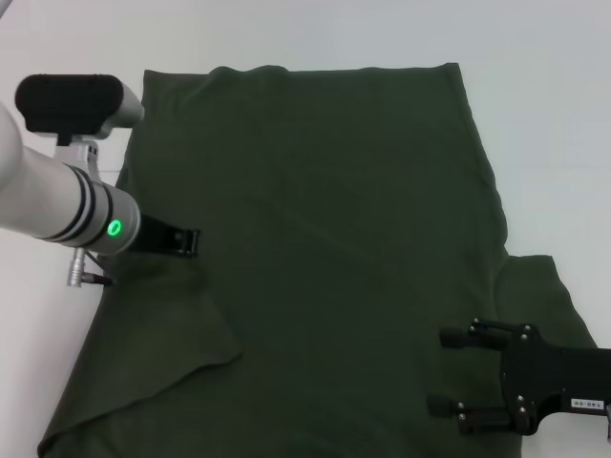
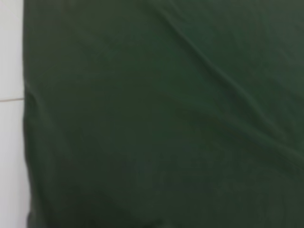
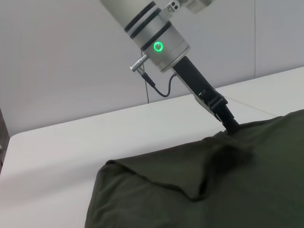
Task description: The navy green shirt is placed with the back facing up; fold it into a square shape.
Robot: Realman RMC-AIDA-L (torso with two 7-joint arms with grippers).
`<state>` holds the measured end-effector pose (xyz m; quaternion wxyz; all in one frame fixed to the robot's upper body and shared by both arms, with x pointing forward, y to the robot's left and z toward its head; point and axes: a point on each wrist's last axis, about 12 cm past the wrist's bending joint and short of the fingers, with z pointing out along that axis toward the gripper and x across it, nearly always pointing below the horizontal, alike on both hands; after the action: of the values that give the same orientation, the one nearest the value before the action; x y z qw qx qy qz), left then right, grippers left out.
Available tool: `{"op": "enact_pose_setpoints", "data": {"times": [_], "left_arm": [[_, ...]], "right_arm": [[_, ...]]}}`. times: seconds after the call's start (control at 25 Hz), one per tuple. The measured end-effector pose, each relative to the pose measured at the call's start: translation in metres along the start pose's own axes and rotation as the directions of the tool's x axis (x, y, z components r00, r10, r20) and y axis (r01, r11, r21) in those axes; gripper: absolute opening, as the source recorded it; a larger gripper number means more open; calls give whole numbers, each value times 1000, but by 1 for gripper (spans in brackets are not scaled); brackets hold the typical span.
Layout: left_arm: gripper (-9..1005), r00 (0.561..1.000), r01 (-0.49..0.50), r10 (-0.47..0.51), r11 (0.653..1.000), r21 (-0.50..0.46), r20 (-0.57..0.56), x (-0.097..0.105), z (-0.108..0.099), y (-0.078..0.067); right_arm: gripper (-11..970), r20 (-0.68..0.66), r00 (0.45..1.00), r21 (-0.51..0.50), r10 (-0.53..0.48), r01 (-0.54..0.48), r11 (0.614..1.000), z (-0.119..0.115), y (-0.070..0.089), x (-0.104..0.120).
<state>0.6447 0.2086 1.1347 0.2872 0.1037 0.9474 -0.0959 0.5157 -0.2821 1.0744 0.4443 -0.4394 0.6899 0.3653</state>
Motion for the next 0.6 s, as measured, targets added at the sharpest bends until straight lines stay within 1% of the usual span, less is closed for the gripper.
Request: {"op": "enact_pose_setpoints", "data": {"times": [0.16,0.32,0.4,0.48,0.52,0.56,0.6], "left_arm": [[148,999,20,-19,1000,13,-27,2,9,-3],[180,999,35,-35,999,18,0,2,10,-4],[196,998,49,-50,998,42,27,1,8,-3],[225,995,54,-62,993,109,74,1,3,-1],[246,993,50,-66,986,157,102,1,0,-1],[267,988,50,-79,977,210,132,2,-4,2],[288,979,39,-98,951,305,181,5,-11,4]], "right_arm": [[925,-2,1000,-1,1,-1,1000,0,0,0],[925,-4,1000,-3,0,0,1000,0,0,0],[925,-3,1000,2,1,-1,1000,-1,-1,0],[925,8,1000,25,12,-12,1000,-5,-3,0],[925,19,1000,42,25,-26,999,-8,-4,0],[925,32,999,65,38,-40,997,-13,-7,-2],[925,51,997,93,55,-60,994,-20,-11,-5]]}}
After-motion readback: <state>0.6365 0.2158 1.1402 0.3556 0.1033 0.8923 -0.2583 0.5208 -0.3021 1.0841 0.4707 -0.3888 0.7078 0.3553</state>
